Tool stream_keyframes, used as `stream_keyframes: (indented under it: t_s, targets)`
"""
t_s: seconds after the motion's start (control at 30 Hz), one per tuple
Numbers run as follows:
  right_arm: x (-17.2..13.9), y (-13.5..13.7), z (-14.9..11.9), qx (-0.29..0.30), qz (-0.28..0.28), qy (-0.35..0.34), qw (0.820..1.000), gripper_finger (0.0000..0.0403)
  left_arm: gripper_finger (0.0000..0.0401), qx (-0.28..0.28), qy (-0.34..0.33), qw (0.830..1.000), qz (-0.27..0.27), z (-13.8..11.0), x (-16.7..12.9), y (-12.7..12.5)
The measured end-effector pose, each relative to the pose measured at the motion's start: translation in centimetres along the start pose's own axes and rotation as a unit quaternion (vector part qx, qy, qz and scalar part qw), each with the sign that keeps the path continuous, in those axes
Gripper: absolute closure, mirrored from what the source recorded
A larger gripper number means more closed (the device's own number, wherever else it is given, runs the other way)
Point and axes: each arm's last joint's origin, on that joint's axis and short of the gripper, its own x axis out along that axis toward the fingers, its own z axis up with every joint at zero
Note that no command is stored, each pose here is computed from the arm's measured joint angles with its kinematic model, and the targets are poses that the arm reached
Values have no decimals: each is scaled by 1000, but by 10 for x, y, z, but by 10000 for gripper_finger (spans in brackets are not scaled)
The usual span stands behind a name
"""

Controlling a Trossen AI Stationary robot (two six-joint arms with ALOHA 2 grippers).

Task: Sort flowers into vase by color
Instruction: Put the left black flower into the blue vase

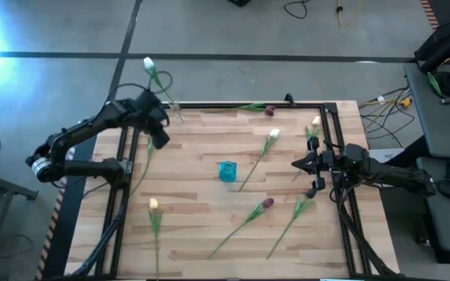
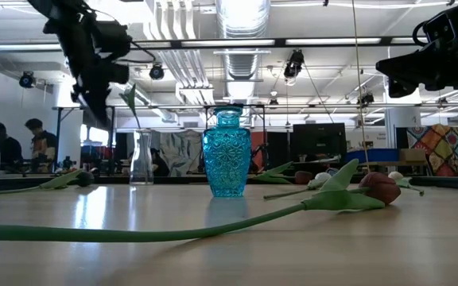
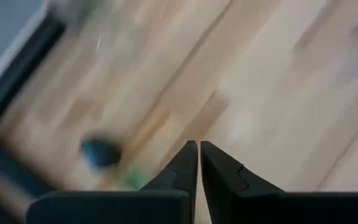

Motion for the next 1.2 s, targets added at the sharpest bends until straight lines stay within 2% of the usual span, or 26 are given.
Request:
stream_keyframes:
  t_s: [0.13,0.3,0.77,0.93,1.2]
  targets:
    - [0,0,0,0,0,0,1000,394,398,-63,80,994,37,-10,7,-1]
    - [0,0,0,0,0,0,1000,394,384,-110,115,985,59,-12,19,1]
    - [0,0,0,0,0,0,1000,394,227,-147,192,965,96,-24,77,1]
    - [0,0,0,0,0,0,1000,394,228,-144,225,959,98,-24,91,2]
    - [0,0,0,0,0,0,1000,394,241,-153,233,955,100,-18,111,9]
